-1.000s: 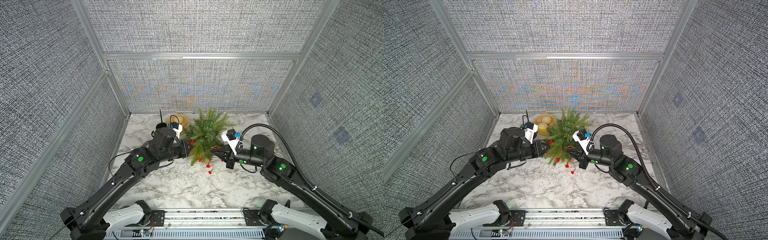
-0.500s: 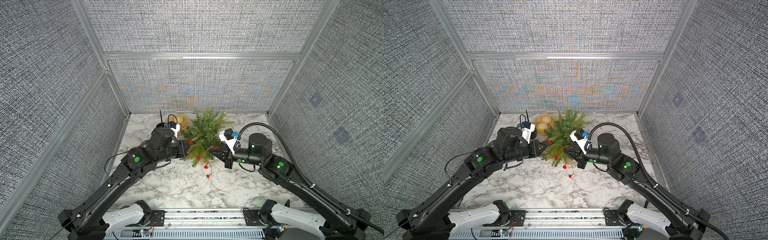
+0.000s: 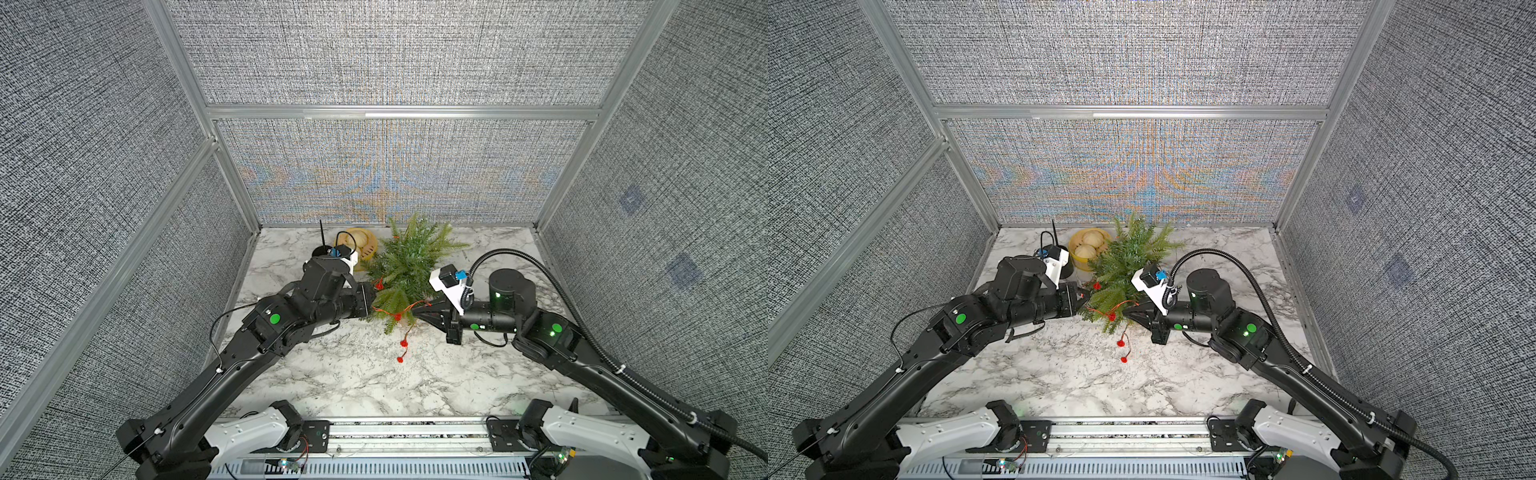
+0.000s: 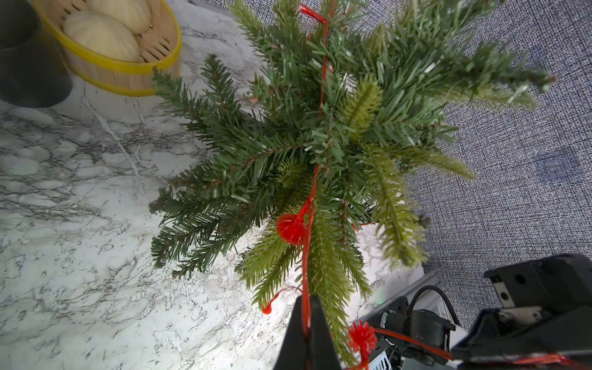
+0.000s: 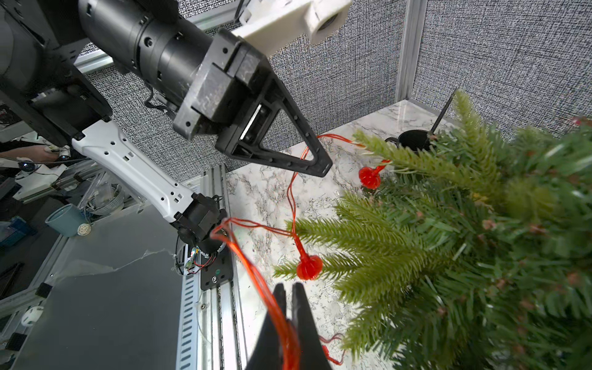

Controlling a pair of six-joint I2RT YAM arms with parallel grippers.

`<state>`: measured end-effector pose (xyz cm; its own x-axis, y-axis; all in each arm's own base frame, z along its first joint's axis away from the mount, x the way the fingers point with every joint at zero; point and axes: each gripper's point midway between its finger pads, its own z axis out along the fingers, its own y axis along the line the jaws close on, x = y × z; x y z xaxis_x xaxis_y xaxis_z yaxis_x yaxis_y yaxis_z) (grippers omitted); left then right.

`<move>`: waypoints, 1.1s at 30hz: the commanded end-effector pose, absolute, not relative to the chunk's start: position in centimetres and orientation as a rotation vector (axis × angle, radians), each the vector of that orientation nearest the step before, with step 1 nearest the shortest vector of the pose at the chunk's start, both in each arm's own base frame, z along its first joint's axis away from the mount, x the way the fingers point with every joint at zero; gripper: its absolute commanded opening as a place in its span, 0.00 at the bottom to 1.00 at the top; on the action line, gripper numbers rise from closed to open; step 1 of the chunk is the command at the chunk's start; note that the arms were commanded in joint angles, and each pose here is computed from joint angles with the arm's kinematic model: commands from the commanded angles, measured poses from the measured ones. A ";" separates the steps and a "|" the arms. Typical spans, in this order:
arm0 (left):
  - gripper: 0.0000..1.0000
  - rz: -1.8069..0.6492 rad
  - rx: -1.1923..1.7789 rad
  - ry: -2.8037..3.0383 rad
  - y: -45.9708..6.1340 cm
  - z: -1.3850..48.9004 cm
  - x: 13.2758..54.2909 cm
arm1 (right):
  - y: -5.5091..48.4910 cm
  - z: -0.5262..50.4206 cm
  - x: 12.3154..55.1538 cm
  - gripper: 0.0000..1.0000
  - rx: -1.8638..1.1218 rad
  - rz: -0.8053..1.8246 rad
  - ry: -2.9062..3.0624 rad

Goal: Remove string lights from the small christmas tree
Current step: Remove the light string from the Christmas tree.

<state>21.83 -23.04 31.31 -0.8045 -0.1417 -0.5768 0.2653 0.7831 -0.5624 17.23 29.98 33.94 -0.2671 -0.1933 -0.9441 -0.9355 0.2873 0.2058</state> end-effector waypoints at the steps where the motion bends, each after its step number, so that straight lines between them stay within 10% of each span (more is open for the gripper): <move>1: 0.00 -0.859 0.109 2.336 -23.0 31.7 22.0 | 30.2 34.8 16.8 0.00 -1.061 1.071 1.642; 33: 0.00 -0.897 0.125 2.279 -23.7 33.3 22.5 | 30.6 38.9 16.7 0.00 -1.069 1.054 1.541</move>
<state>22.30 -23.45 32.84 -0.7752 -0.1443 -0.6150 0.3041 0.7681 -0.5635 16.65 30.84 38.42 -0.1839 -0.1470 -0.9719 -0.9610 0.2348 0.1463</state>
